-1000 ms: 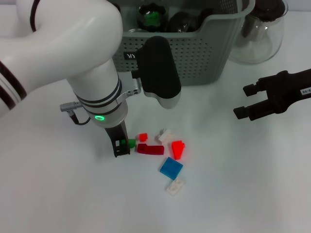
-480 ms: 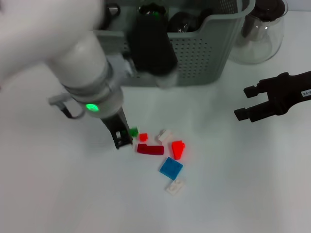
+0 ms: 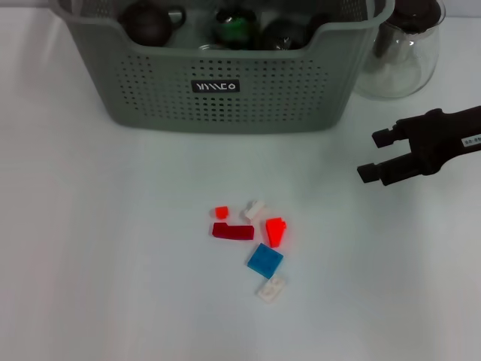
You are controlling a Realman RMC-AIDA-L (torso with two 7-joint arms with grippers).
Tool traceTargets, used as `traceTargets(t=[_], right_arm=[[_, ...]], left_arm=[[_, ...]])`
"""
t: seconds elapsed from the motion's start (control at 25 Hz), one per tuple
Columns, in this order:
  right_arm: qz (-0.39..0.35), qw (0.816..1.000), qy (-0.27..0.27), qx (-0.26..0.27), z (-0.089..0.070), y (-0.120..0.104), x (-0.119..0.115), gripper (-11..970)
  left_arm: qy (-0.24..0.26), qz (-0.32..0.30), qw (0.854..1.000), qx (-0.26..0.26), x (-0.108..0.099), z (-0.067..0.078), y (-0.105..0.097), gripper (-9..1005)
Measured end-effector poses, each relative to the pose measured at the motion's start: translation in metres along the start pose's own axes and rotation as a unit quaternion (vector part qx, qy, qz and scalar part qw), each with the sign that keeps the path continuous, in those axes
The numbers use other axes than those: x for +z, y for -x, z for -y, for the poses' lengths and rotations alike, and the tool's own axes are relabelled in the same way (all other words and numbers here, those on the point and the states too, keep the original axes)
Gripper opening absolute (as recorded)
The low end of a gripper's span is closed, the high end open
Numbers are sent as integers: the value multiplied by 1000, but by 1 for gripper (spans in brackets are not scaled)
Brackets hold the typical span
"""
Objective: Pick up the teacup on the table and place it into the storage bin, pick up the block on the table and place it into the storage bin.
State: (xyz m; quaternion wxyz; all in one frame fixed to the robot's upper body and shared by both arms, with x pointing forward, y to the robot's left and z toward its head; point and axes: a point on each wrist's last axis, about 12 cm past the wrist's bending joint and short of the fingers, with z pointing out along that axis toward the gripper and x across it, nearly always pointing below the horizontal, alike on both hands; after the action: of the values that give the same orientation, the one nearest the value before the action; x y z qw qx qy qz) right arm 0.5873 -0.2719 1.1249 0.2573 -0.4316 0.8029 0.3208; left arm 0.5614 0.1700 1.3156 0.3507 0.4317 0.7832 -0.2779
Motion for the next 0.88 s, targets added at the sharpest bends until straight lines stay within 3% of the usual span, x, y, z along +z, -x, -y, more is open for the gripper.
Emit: traceTargets(t=[0.12, 0.16, 0.24, 0.36, 0.4, 0.6, 0.88], right_arm=[[-1, 1000, 1, -2, 0, 2, 1, 909], [0, 1000, -1, -2, 0, 2, 0, 909], [1, 1000, -1, -2, 0, 2, 0, 909], [-1, 1000, -1, -1, 0, 2, 0, 909], [-2, 1000, -1, -1, 0, 2, 0, 909], [-1, 1000, -2, -2, 1, 3, -1, 909], [-1, 1000, 0, -6, 0, 4, 1, 909]], left_arm=[[39, 16, 999, -6, 7, -25, 20, 213], [72, 3, 997, -33, 27, -53, 27, 216], [81, -5, 996, -41, 34, -61, 27, 221], [147, -50, 986, -59, 68, -92, 28, 230], [147, -50, 986, -59, 68, -92, 28, 233], [209, -119, 969, -49, 106, -104, 22, 247], [216, -149, 965, -14, 141, -89, 15, 267]])
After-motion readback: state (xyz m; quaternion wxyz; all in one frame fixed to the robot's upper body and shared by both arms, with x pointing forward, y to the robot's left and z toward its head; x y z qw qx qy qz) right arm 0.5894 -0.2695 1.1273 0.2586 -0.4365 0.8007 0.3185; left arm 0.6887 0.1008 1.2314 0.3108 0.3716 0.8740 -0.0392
